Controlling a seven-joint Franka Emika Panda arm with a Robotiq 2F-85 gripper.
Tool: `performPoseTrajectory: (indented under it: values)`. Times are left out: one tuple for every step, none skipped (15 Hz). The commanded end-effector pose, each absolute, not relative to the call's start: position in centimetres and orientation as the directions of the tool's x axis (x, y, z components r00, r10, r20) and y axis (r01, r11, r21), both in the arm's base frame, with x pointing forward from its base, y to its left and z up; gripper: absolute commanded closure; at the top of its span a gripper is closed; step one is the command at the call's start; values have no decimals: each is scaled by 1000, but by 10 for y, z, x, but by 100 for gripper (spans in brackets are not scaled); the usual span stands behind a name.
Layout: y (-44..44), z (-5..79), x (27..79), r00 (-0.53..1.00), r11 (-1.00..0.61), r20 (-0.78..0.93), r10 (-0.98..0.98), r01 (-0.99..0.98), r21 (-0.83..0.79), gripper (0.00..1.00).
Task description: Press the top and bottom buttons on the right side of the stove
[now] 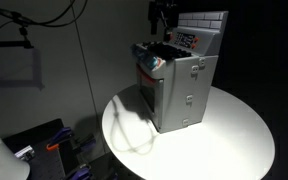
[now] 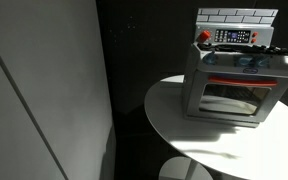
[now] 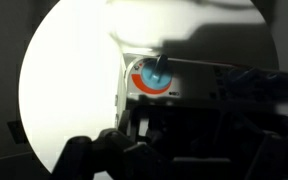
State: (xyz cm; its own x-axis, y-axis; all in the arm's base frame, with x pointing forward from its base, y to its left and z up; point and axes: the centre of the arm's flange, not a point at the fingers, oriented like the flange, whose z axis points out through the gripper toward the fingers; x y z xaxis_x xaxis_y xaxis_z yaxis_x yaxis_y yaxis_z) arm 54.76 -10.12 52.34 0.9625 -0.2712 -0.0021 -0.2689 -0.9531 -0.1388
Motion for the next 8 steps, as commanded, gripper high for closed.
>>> performPoseTrajectory:
  values:
    - [-97,545,515,972,-966,7,-234,-231,-112,0]
    - [-96,552,509,972,-967,15,-235,-233,-102,0]
    - [-95,558,504,971,-968,23,-237,-234,-94,0]
    - [-94,565,498,970,-968,33,-240,-236,-87,0]
    - [-93,572,493,970,-968,40,-240,-236,-84,0]
    - [-92,578,487,969,-968,48,-241,-237,-81,0]
    - [-92,586,481,968,-967,55,-247,-242,-77,0]
    - [-91,591,477,967,-967,60,-248,-243,-75,0]
